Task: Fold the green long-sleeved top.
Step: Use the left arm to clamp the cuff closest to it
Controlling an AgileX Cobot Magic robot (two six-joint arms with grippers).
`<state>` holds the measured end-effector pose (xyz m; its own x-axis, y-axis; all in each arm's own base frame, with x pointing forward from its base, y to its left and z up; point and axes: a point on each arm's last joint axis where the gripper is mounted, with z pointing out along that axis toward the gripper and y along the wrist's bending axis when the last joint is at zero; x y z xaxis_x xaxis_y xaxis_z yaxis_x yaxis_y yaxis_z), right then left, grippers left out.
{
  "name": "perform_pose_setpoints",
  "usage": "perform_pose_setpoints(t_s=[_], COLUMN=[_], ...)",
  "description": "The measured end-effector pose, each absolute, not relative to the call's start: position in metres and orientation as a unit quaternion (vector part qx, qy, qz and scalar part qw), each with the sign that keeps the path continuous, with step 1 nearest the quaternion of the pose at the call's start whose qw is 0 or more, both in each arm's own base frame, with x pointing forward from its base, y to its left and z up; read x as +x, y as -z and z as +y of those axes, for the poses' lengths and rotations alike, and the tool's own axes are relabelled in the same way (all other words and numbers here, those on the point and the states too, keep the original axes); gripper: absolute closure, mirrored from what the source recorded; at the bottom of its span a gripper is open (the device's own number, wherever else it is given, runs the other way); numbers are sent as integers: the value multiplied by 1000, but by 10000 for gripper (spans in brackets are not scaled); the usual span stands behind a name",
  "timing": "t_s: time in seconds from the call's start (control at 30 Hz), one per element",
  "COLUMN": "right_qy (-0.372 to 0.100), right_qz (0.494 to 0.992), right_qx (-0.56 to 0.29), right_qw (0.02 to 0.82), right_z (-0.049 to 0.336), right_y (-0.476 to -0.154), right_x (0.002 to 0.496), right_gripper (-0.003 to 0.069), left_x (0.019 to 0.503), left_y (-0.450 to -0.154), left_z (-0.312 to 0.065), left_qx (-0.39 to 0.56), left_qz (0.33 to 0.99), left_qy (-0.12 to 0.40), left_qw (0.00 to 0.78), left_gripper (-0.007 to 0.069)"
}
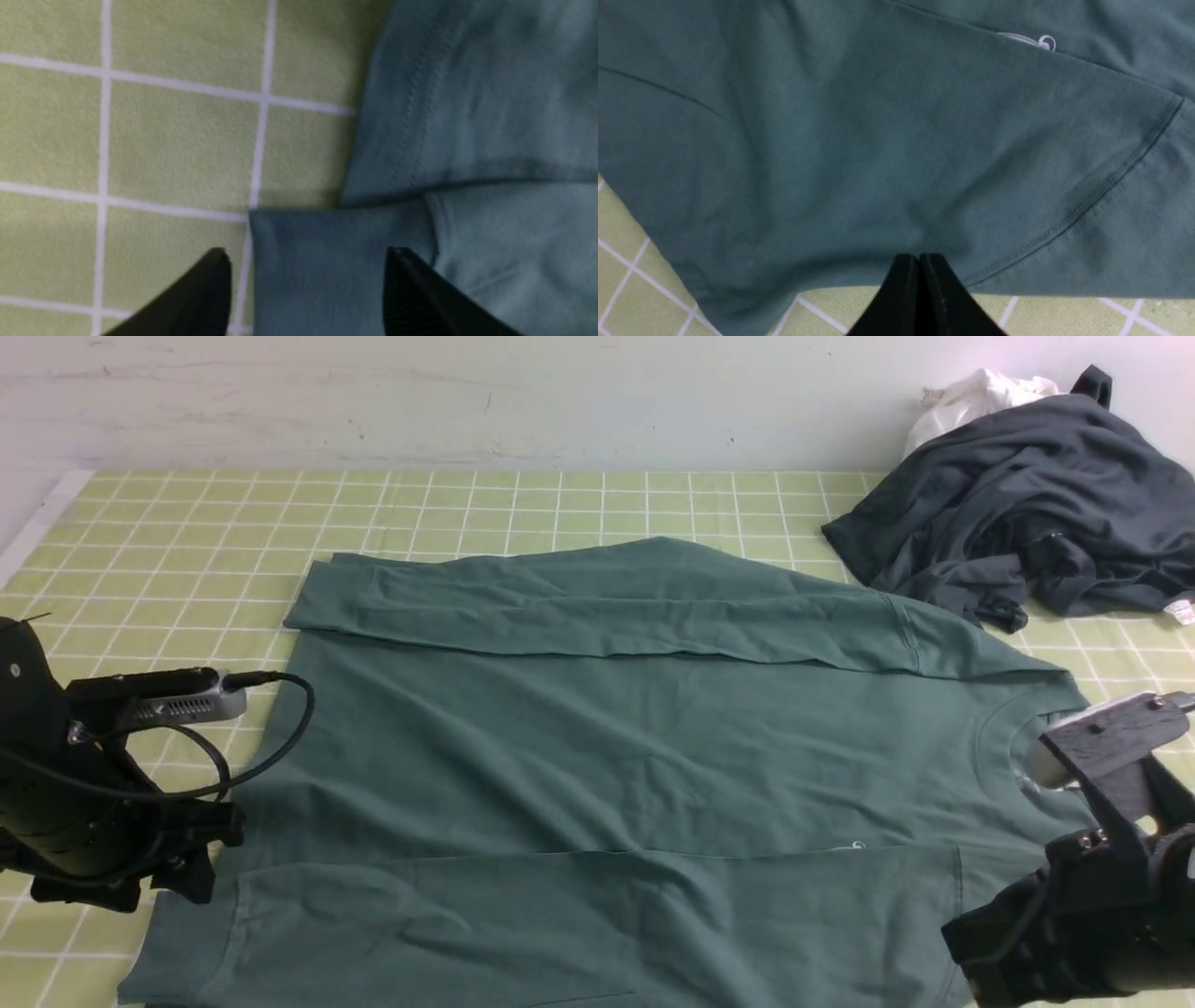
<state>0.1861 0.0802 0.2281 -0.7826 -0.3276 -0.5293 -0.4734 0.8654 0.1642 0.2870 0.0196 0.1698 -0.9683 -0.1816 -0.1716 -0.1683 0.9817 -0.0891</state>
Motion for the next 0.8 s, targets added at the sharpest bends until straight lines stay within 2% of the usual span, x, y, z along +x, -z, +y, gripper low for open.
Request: perform_pose_setpoints(t_s=[0.07, 0.17, 0.23, 0.4, 0.43, 0.57, 0.7, 0.8], right_qy=[-148, -148, -148, -145, -145, -144, -144, -144], right_qz=[931, 931, 930, 928, 927, 927, 926, 926], right_qx=[-216, -214, -213, -210, -209, -208, -208, -208], right_qw=[253, 257, 260, 273, 274, 277, 280, 280], right_z=[81, 81, 81, 81, 81, 81, 81, 81], right_y=[-228, -229, -229, -230, -230, -231, -231, -231], right_x=[186, 187, 188, 190, 190, 191, 191, 191], right_gripper=[675, 675, 675, 675, 675, 675, 675, 675], left_x=[291, 293, 295, 291, 290, 284, 284, 287], left_y=[-163, -153, -152, -159, -161, -197, -254, -271], left_z=[20, 20, 20, 17, 17, 16, 16, 17], left_qx=[-92, -93, -90, -80, -76, -46, -26, -16], left_qz=[992, 993, 993, 994, 994, 992, 977, 969], left_qy=[39, 41, 45, 53, 53, 51, 43, 37], left_qw=[81, 65, 61, 55, 56, 104, 206, 242], left_gripper=[132, 130, 200, 533, 555, 574, 574, 574])
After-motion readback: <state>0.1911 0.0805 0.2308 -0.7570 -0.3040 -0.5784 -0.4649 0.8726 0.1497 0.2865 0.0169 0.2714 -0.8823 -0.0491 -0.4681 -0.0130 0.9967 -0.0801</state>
